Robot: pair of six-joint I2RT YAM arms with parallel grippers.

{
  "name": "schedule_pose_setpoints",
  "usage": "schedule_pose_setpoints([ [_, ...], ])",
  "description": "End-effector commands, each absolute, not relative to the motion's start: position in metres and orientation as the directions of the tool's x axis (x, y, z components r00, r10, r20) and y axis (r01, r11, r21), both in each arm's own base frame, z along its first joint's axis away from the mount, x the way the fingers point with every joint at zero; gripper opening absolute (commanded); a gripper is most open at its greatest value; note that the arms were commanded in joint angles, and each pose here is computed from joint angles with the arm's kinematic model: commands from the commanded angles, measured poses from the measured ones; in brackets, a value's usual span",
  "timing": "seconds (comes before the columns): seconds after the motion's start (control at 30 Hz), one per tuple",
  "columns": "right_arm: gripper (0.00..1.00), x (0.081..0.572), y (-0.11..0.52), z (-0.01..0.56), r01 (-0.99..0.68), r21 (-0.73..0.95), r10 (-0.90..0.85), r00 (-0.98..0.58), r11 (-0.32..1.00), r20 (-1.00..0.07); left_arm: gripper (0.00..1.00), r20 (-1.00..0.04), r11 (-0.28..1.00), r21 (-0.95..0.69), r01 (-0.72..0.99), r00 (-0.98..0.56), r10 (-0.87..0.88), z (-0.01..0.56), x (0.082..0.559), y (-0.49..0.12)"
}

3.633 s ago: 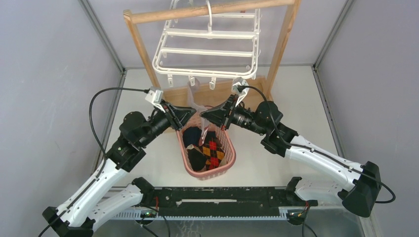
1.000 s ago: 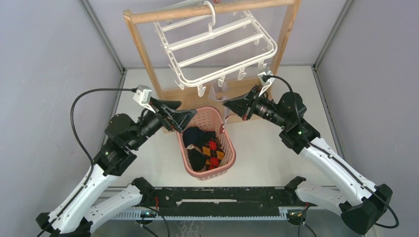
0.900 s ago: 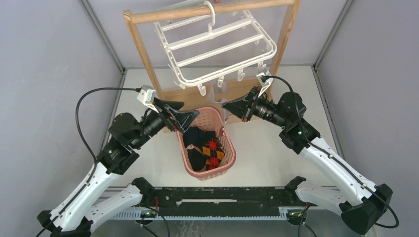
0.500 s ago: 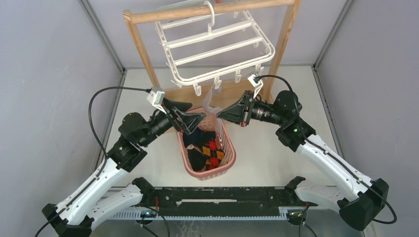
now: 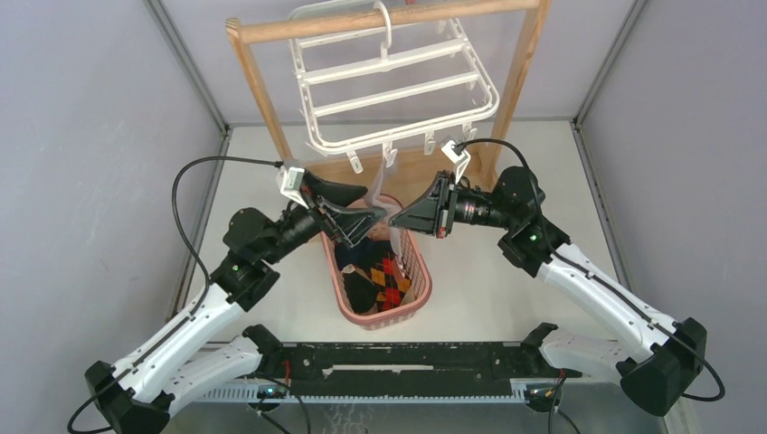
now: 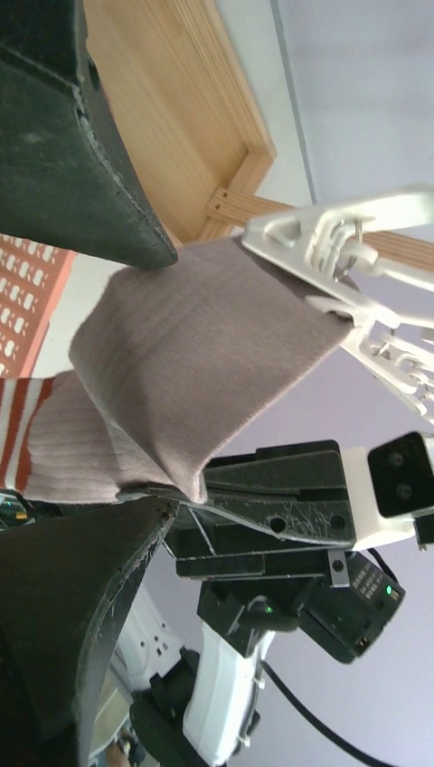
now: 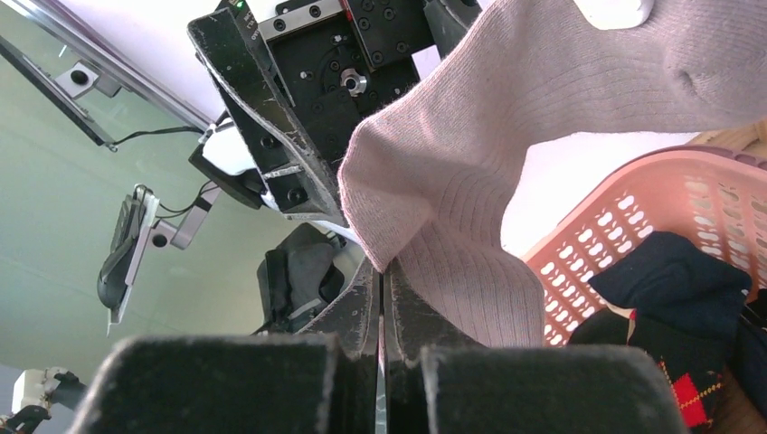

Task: Remove the socks clipped to the hanger
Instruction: Remove the sock from the hanger.

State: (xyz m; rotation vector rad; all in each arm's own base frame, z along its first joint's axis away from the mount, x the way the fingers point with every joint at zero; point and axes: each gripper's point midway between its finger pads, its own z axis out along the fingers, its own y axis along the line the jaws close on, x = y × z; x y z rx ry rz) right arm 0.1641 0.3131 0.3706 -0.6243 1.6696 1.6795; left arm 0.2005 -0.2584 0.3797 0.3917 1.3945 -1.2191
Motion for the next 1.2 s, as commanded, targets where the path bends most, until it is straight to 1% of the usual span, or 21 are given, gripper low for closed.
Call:
schedule_pose_setpoints([
  [0.0,0.00,0.157,0.314,0.399,-0.785,0.620,0.163,-0.612,-0.007,-0.773,1.00,-0.853,0.295,-0.418,0.859,-0.260,-0.452,0.398,0.188,-0.265],
  [0.27,0.00,0.157,0.317,0.398,-0.782,0.623,0.164,-0.616,-0.007,-0.771,1.00,-0.847,0.262,-0.431,0.864,-0.287,-0.448,0.399,0.186,-0.269],
  [0.3,0.00,0.157,0.318,0.397,-0.781,0.624,0.164,-0.617,-0.006,-0.770,0.99,-0.845,0.266,-0.436,0.860,-0.291,-0.448,0.399,0.188,-0.270],
  [0.33,0.00,0.157,0.319,0.397,-0.781,0.624,0.163,-0.617,-0.006,-0.770,0.96,-0.845,0.268,-0.440,0.857,-0.294,-0.446,0.398,0.189,-0.271],
  [0.37,0.00,0.157,0.320,0.397,-0.781,0.625,0.164,-0.617,-0.004,-0.769,0.91,-0.846,0.268,-0.441,0.857,-0.298,-0.442,0.397,0.190,-0.272],
  [0.5,0.00,0.157,0.322,0.397,-0.783,0.621,0.157,-0.613,0.004,-0.774,0.63,-0.847,0.262,-0.448,0.855,-0.313,-0.429,0.396,0.193,-0.275],
  [0.53,0.00,0.156,0.323,0.398,-0.787,0.617,0.155,-0.609,0.006,-0.778,0.57,-0.847,0.259,-0.448,0.856,-0.314,-0.428,0.397,0.192,-0.275],
  [0.73,0.00,0.157,0.323,0.396,-0.790,0.612,0.152,-0.603,0.020,-0.783,0.37,-0.849,0.268,-0.443,0.855,-0.305,-0.433,0.404,0.194,-0.271],
  [0.8,0.00,0.160,0.323,0.395,-0.792,0.610,0.154,-0.598,0.039,-0.786,0.25,-0.850,0.270,-0.439,0.857,-0.299,-0.434,0.409,0.194,-0.270],
  [0.87,0.01,0.164,0.322,0.394,-0.791,0.608,0.159,-0.592,0.071,-0.790,0.18,-0.850,0.276,-0.441,0.854,-0.299,-0.433,0.413,0.195,-0.270],
  [0.93,0.09,0.170,0.319,0.391,-0.788,0.604,0.171,-0.583,0.119,-0.795,0.17,-0.849,0.286,-0.449,0.847,-0.305,-0.431,0.416,0.197,-0.270],
  [1.07,0.30,0.184,0.309,0.380,-0.763,0.595,0.189,-0.564,0.252,-0.804,0.16,-0.846,0.344,-0.480,0.807,-0.322,-0.425,0.418,0.205,-0.265],
  [1.17,0.40,0.193,0.299,0.375,-0.749,0.570,0.205,-0.532,0.338,-0.822,0.15,-0.840,0.395,-0.505,0.767,-0.333,-0.428,0.419,0.213,-0.260],
])
